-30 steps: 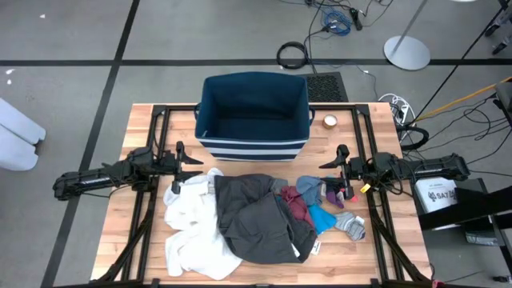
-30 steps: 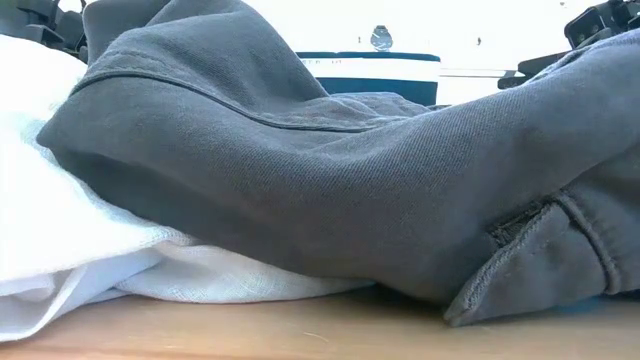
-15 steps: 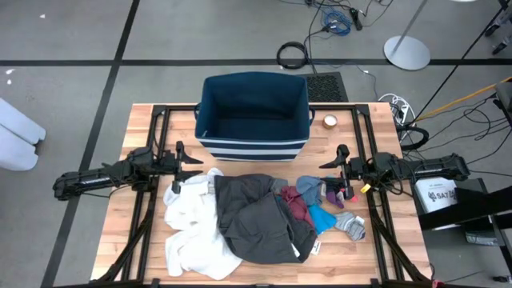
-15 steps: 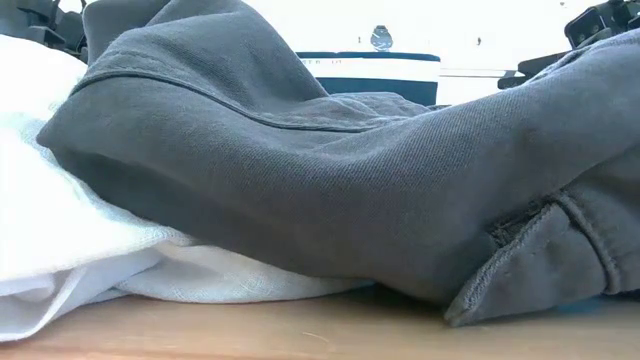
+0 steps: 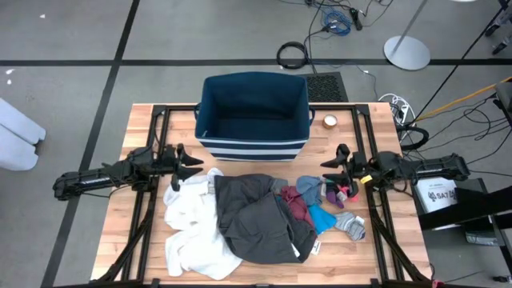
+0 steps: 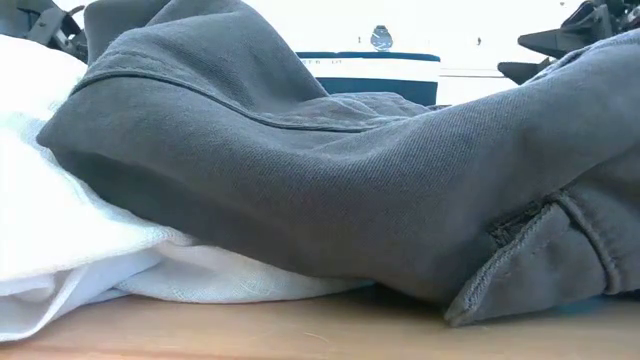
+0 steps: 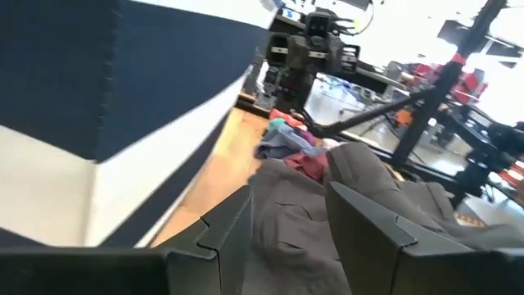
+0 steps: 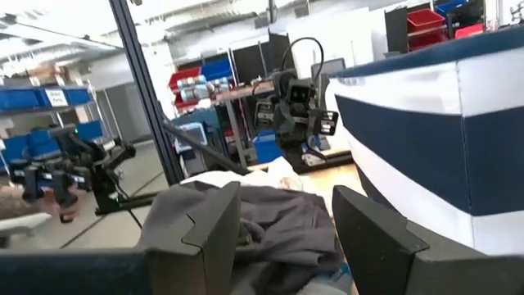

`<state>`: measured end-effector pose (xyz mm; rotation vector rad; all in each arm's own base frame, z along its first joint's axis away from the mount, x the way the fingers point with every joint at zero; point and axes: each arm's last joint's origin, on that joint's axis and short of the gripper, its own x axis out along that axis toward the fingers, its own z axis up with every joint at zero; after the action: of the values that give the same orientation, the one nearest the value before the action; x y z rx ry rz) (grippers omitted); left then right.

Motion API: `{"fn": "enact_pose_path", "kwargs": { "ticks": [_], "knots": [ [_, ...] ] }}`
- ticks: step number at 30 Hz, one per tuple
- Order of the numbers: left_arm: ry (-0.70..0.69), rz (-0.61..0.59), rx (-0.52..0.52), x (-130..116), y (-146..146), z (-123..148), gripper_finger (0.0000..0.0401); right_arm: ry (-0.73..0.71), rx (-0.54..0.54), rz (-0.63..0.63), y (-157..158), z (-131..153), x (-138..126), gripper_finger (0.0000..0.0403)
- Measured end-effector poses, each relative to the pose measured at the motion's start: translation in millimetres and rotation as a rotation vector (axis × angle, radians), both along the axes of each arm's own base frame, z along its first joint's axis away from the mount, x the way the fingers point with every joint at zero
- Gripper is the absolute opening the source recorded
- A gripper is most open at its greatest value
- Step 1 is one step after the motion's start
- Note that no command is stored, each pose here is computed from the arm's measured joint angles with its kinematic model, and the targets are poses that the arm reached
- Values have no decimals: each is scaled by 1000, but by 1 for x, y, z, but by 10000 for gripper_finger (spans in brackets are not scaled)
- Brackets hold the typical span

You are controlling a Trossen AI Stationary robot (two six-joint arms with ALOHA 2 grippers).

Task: Sort clothes
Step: Put the black shorts into the blue bin

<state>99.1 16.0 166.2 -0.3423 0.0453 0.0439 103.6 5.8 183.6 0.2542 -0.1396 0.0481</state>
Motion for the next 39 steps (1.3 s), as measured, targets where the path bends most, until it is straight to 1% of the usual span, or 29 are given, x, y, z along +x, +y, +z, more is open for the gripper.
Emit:
{"fn": "enact_pose_path", "kwargs": {
  "ticks": [3,8,10,11,14,17,19,22,24,26,29,32,37,39],
  "knots": [
    [-14,37,3,0,1,1,164,-26,4,4,0,2,0,183],
    [-65,186,21,-1,5,7,164,-55,6,3,0,5,-1,183],
    [-77,230,20,-1,7,8,164,-70,-1,-22,-1,7,-1,183],
    [-84,234,7,-1,7,8,164,-81,-2,-43,-1,8,-1,183],
    [-123,232,-25,-1,7,11,164,-123,2,-76,-2,12,-2,183],
    [-219,217,-20,-2,6,21,164,-181,-9,-84,-3,17,-4,183],
    [-290,185,-9,-4,5,32,164,-252,-33,-111,-3,24,-7,183],
    [-374,127,26,-9,1,54,164,-371,-9,-140,-4,34,-12,183],
    [-405,70,51,-12,-2,67,164,-430,-3,-107,-4,41,-15,183],
    [-438,21,77,-16,-5,81,164,-453,-5,-47,-2,51,-16,183],
    [-448,-22,130,-14,-10,97,164,-426,-1,-9,-1,71,-14,183],
    [-392,-29,173,-4,-12,104,164,-325,-17,4,0,93,-7,183],
    [-298,-67,199,28,-23,111,164,-92,-49,8,1,128,12,183],
    [-245,-80,206,42,-30,114,164,-17,-56,35,3,138,22,183]
  ]
}}
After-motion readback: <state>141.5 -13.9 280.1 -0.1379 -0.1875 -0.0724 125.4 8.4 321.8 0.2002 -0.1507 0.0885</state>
